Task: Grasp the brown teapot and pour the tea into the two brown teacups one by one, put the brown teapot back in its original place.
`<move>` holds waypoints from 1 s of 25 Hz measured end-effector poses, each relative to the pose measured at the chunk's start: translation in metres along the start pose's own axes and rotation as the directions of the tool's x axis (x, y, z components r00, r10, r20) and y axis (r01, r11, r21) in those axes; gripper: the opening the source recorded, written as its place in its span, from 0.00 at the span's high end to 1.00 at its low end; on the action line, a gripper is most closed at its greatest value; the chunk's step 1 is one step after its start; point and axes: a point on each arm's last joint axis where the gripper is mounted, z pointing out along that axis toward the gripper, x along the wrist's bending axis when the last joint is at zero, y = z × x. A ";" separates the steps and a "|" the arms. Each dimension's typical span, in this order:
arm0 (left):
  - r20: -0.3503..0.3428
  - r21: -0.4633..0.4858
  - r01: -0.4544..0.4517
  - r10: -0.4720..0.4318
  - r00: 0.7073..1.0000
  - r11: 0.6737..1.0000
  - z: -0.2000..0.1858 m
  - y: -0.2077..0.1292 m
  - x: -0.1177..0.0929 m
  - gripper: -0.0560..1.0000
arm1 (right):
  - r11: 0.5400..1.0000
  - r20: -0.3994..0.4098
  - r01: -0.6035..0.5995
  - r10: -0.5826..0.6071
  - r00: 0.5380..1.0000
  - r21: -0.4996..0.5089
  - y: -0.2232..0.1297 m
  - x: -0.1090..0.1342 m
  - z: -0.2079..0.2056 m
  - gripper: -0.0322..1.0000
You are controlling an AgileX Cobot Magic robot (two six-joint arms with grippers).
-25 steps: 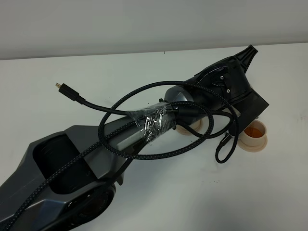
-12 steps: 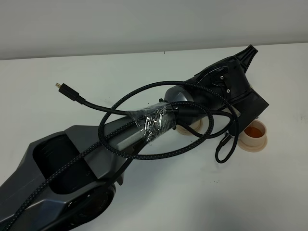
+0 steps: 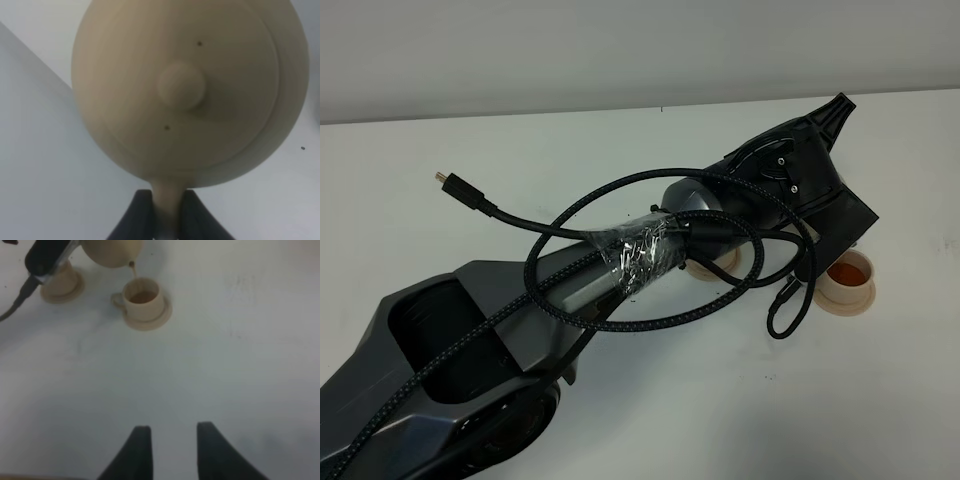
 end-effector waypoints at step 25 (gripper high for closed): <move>-0.041 0.007 -0.017 0.017 0.999 1.000 0.000 -0.001 0.004 0.83 | 1.000 0.000 -0.001 0.001 1.000 0.000 0.000 0.000 0.000 0.74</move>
